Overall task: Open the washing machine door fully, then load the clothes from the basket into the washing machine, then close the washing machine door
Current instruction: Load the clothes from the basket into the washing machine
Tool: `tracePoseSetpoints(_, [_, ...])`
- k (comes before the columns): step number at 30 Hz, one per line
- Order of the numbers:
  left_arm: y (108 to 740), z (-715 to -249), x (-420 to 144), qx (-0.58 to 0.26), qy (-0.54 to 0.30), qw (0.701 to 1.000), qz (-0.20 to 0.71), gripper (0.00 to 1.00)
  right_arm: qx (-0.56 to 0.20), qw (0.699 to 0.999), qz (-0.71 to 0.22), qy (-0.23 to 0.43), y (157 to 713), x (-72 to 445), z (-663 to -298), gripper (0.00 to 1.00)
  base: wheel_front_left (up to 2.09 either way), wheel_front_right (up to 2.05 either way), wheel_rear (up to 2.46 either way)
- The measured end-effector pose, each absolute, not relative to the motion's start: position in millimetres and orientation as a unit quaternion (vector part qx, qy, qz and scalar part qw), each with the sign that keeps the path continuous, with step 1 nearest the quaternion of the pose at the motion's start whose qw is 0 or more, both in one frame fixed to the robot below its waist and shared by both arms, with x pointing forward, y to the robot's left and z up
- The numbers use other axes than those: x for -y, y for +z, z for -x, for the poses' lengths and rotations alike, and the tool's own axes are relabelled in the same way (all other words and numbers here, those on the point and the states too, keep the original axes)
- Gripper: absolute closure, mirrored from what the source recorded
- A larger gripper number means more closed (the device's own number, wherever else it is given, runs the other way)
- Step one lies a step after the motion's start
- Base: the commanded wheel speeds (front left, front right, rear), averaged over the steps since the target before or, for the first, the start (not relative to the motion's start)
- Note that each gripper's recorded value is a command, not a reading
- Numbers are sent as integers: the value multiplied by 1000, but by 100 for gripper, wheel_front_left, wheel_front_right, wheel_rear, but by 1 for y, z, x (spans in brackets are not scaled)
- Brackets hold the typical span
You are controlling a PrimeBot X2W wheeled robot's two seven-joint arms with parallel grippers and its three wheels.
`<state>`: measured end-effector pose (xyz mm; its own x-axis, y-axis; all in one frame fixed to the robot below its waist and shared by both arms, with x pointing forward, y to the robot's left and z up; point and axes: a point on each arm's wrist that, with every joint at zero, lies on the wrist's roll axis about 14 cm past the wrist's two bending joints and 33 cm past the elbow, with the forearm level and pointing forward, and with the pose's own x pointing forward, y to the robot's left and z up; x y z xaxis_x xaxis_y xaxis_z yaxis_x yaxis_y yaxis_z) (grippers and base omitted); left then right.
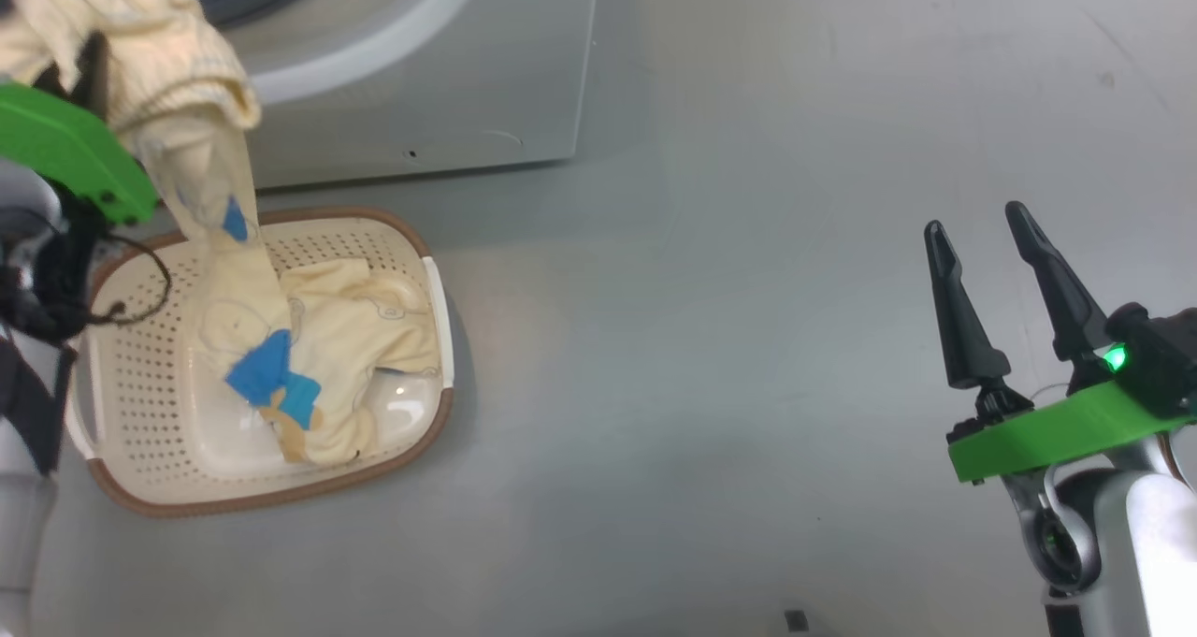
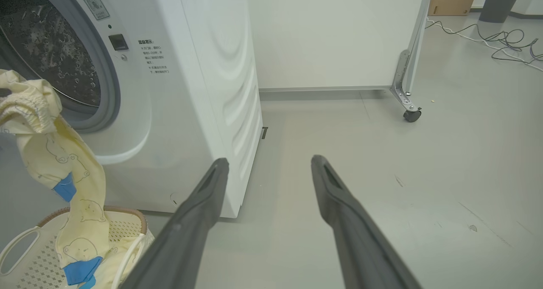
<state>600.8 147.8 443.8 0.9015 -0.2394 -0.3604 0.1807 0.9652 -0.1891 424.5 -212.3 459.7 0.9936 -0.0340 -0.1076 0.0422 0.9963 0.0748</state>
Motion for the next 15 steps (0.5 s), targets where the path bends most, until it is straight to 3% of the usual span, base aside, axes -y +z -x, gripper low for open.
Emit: tracePoseSetpoints(15, [409, -701, -148, -236, -111, 963, 68, 100, -96, 994, -28, -39, 408, 228, -440, 0, 0, 0, 0])
